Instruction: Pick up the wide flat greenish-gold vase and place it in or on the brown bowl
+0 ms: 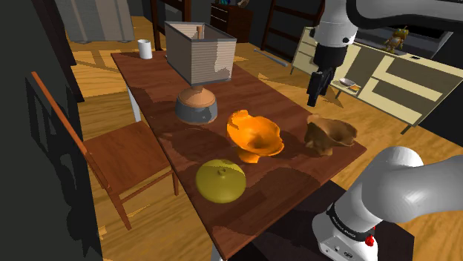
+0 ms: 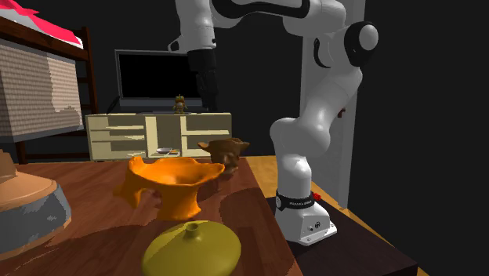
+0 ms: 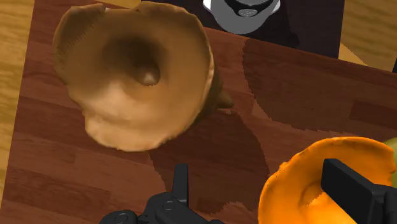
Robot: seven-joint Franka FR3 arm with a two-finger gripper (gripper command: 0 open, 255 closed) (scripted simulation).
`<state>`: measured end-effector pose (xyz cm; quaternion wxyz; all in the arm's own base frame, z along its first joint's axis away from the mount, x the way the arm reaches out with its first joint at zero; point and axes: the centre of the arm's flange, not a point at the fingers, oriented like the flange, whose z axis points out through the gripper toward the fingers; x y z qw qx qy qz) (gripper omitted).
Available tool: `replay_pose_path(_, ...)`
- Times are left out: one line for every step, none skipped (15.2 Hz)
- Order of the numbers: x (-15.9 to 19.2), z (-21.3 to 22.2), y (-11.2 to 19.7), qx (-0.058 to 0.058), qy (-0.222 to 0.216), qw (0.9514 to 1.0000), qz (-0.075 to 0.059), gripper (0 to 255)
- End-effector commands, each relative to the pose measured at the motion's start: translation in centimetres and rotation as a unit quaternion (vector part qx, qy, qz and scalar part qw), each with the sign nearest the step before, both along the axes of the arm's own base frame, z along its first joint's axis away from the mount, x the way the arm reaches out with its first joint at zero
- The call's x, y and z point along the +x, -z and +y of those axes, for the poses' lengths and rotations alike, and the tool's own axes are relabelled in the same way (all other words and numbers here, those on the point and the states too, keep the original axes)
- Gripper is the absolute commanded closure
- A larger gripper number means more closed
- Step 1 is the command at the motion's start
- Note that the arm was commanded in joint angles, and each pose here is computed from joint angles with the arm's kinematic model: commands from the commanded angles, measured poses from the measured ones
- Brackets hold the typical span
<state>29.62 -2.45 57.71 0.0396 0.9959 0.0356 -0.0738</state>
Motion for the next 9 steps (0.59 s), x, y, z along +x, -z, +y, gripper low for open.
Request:
replay_pose_path(0.0,0.0,0.0,0.000,0.000,1.0000,0.000,0)
replay_pose_path(0.2,1.0,0.6,0.003,-0.001,1.0000,-0.003,0)
replay_pose_path(0.4,2.0,1.2,0.006,-0.001,1.0000,-0.007,0)
replay_pose_path(0.6,3.1,1.8,0.010,-0.002,0.9999,-0.010,0)
replay_pose_path(0.8,4.1,2.4,0.013,-0.002,0.9998,-0.013,0)
replay_pose_path(1.0,5.1,3.0,0.016,-0.003,0.9997,-0.017,0)
replay_pose_path(1.2,6.2,3.6,0.019,-0.004,0.9996,-0.020,0)
replay_pose_path(1.4,7.2,4.1,0.023,-0.004,0.9995,-0.023,0)
replay_pose_path(1.6,8.3,4.7,0.026,-0.005,0.9993,-0.027,0)
